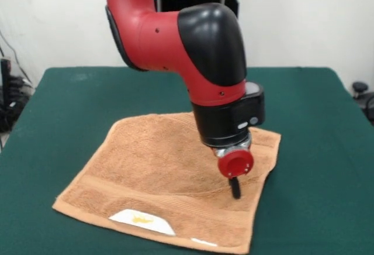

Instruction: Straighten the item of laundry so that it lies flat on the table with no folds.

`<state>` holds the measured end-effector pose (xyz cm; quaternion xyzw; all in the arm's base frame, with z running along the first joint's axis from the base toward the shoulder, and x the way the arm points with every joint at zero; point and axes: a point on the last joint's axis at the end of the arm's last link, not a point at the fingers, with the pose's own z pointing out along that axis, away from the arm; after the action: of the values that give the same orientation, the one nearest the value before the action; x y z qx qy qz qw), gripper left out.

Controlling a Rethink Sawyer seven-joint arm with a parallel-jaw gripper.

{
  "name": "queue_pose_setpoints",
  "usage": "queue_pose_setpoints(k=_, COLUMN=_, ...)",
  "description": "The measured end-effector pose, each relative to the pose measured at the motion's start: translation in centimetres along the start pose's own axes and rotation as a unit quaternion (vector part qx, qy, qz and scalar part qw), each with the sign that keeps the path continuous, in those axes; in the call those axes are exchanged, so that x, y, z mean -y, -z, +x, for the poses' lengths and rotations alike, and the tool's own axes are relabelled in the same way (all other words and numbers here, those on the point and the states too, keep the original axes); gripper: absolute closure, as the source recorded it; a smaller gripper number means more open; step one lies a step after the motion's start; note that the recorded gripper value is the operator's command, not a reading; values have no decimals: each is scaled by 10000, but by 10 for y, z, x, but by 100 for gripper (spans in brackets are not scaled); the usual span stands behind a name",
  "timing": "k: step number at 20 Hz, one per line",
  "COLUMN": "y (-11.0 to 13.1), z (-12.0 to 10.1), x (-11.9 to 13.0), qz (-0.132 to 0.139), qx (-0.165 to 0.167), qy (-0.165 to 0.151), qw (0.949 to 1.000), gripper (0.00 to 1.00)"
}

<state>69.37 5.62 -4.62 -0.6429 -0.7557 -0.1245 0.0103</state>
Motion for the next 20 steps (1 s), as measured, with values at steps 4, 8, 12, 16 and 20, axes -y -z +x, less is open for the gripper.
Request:
queue_pose_setpoints(k=4, y=-3, z=10, x=5, qz=23, qx=-215, qy=-66, qw=9997, gripper=100)
queue_pose_setpoints(k=8, y=-3, z=18, x=8, qz=57, qx=-227, qy=70, qw=9997, gripper=100)
queue_pose_setpoints(k=12, y=-4, z=22, x=8, qz=56, qx=-250, qy=111, qw=9996, gripper=100)
queue_pose_setpoints(k=16, y=-4, z=25, x=9, qz=65, qx=-275, qy=116, qw=9995, gripper=100)
queue_pose_setpoints(k=20, y=-4, z=32, x=11, qz=94, qx=-298, qy=155, qw=9994, gripper=0)
